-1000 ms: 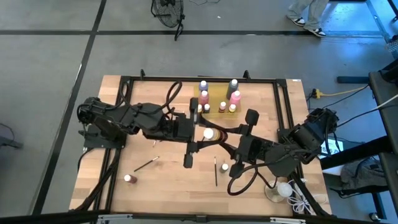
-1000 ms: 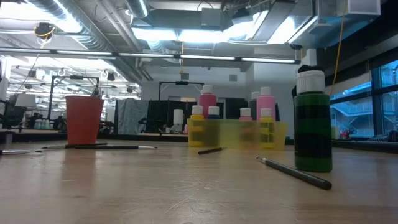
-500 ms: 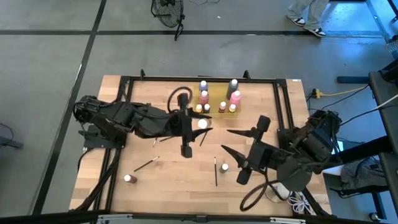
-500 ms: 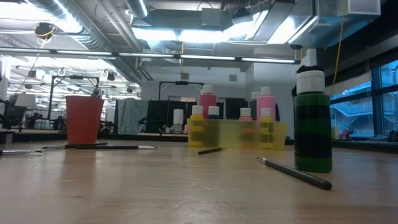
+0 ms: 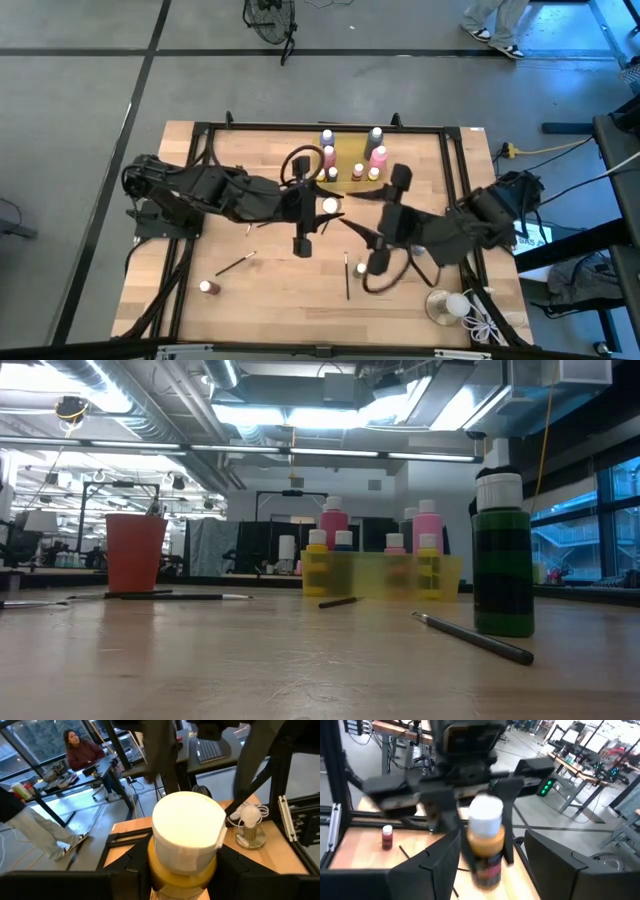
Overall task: Pick & Place Paint Supplies
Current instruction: Put the small yellow paint bottle into the yellow bin
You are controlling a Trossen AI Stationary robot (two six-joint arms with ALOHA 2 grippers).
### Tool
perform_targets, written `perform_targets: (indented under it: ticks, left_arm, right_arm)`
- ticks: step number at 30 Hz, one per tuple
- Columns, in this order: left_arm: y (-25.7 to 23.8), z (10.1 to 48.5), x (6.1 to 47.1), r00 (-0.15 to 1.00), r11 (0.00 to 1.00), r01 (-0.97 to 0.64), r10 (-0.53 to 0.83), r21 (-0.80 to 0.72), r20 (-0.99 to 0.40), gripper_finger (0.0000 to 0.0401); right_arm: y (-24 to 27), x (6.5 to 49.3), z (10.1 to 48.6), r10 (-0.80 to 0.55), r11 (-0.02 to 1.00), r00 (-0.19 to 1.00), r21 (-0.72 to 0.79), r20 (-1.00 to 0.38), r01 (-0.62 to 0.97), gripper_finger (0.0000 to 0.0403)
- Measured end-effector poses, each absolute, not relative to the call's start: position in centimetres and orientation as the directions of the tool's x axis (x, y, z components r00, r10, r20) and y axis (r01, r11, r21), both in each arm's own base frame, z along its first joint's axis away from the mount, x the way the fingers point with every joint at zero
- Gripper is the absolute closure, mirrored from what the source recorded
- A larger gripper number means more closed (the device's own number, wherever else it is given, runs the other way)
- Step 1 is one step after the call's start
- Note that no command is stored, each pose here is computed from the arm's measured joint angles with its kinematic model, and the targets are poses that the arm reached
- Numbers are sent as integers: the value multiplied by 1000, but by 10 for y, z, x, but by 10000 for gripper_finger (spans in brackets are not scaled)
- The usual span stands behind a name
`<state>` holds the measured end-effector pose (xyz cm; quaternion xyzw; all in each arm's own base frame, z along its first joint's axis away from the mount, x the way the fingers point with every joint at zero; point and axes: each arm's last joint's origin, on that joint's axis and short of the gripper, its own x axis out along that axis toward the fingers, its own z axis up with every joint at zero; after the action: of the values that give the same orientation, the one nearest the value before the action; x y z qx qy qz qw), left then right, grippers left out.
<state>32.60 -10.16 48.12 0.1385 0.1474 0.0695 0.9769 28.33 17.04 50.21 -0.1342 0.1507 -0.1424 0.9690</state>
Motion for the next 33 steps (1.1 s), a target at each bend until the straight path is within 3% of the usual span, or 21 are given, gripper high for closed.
perform_targets:
  ticks: [7,17,21,28,33]
  left_arm:
    - [-103,478,330,945,954,-87,170,286,-279,274]
    - [-102,476,331,941,953,-89,177,291,-290,274]
    - [-102,476,331,941,953,-91,177,290,-288,274]
    - [-100,476,332,940,955,-93,177,280,-291,274]
    - [-100,476,332,940,956,-95,178,277,-291,274]
  right_arm:
    - [155,300,499,-208,959,928,-251,-308,132,179]
    - [146,312,495,-191,958,928,-268,-320,105,182]
    - [147,312,496,-188,956,930,-278,-317,98,208]
    - [147,312,495,-176,953,929,-294,-326,78,288]
    - [147,312,495,-174,953,929,-294,-326,76,293]
